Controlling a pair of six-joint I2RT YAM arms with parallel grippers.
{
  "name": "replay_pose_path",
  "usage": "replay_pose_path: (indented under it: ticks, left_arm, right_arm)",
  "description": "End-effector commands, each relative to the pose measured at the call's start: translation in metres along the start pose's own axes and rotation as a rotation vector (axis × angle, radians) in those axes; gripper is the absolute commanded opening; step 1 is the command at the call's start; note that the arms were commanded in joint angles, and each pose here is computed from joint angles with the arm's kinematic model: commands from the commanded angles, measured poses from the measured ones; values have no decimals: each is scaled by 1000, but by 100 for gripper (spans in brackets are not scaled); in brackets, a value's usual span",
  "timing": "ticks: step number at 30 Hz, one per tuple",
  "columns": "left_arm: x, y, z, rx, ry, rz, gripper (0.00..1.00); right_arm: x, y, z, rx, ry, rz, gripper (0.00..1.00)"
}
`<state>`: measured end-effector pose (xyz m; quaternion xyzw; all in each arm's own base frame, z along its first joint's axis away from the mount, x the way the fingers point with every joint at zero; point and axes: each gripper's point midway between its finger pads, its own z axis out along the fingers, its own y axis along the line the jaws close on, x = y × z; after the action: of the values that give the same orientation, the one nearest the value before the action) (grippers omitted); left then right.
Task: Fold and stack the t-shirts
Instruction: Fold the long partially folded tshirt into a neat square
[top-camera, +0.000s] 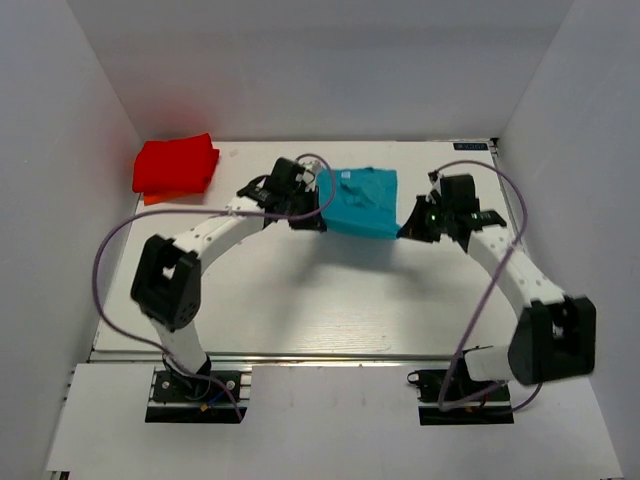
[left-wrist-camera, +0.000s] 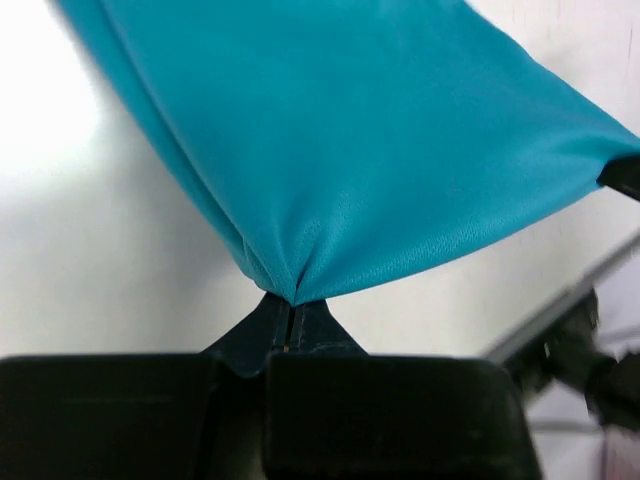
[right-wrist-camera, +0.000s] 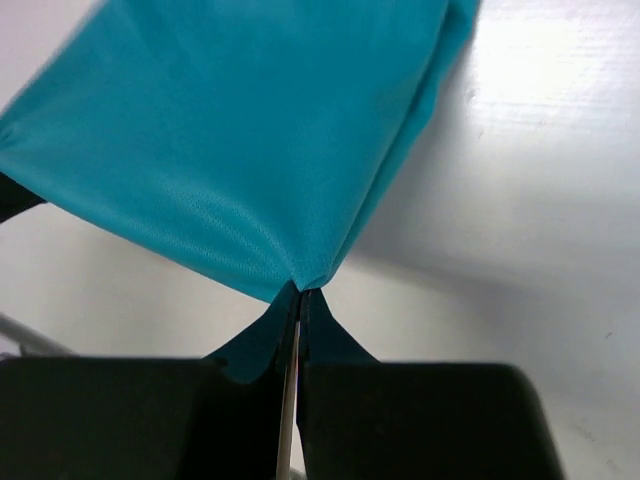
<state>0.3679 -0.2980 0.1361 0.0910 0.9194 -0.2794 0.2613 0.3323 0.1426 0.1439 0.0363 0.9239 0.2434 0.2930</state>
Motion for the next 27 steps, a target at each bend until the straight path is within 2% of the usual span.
replay_pose_path:
  ticks: [1, 2, 5, 6, 7, 9, 14, 19, 24, 27]
  left_arm:
    - [45, -13, -35, 44, 79, -34, 0]
    - [74, -14, -38, 46, 146, -41, 0]
    - [111, -20, -68, 33, 212, -49, 0]
    - [115, -15, -76, 5, 211, -50, 0]
    - [121, -19, -85, 8, 225, -40, 0]
    - [137, -25, -103, 38, 258, -37, 0]
    - [156, -34, -115, 55, 315, -59, 0]
    - [123, -48, -125, 52, 206, -40, 3]
    - [94, -40, -111, -43, 172, -63, 4]
    - [79, -38, -108, -88, 143, -59, 4]
  right_arm:
    - [51, 8, -28, -67, 67, 29, 0]
    - [61, 13, -32, -85, 85, 28, 0]
    - [97, 12, -52, -88, 136, 19, 0]
    - [114, 7, -59, -55, 184, 26, 0]
    - [117, 8, -69, -63, 164, 14, 0]
    - [131, 9, -84, -69, 200, -14, 0]
    - [120, 21, -103, -88, 153, -69, 0]
    - [95, 28, -100, -82, 102, -93, 0]
    - [52, 42, -99, -61, 29, -94, 0]
    - [37, 48, -92, -63, 34, -92, 0]
